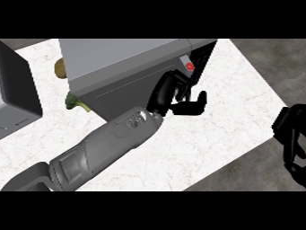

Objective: Pick up the milk, place it into the microwave and close the microwave

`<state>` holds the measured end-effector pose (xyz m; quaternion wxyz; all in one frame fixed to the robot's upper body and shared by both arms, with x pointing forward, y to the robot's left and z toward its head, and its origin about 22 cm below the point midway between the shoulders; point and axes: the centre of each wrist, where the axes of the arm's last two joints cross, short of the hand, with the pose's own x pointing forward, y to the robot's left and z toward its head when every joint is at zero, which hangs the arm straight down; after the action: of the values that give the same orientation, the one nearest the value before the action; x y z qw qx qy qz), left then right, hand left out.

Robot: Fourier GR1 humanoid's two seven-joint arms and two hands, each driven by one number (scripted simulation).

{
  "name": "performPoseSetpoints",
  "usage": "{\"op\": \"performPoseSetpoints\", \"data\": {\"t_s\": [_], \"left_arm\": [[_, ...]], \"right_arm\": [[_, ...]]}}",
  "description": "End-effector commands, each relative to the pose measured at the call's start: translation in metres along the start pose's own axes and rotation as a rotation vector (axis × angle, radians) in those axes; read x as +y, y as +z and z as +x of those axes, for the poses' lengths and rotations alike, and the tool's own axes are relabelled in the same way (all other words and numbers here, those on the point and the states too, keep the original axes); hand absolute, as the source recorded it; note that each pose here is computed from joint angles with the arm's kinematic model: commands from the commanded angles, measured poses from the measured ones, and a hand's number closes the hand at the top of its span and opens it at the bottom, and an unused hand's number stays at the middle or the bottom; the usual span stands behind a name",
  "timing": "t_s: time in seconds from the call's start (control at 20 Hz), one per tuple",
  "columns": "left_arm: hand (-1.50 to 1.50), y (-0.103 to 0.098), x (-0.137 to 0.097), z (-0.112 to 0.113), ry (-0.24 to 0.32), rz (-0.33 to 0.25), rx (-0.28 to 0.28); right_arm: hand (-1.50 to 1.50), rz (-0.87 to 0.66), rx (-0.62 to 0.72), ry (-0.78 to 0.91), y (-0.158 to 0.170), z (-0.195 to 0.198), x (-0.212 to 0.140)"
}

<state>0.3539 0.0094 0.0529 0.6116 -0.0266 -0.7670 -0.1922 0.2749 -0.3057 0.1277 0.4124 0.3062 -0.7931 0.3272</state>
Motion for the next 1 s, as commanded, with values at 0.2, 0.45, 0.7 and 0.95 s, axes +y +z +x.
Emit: {"op": "performPoseSetpoints", "data": {"t_s": [0.2,0.45,0.7,0.95], "left_arm": [[1.50,-0.013,-0.025,0.031,0.014,-0.040,-0.084],[1.50,-0.013,-0.025,0.029,0.011,-0.019,-0.087],[1.50,-0.005,-0.012,0.006,0.225,0.109,0.218],[1.50,-0.007,0.004,0.009,0.520,0.199,0.263]], "right_arm": [[1.50,0.084,-0.056,-0.052,-0.008,0.002,0.013],[1.50,0.111,-0.063,-0.052,-0.012,0.008,0.019],[1.50,0.223,0.086,-0.132,-0.004,-0.001,0.039],[1.50,0.184,0.075,-0.209,0.000,-0.010,0.062]]}}
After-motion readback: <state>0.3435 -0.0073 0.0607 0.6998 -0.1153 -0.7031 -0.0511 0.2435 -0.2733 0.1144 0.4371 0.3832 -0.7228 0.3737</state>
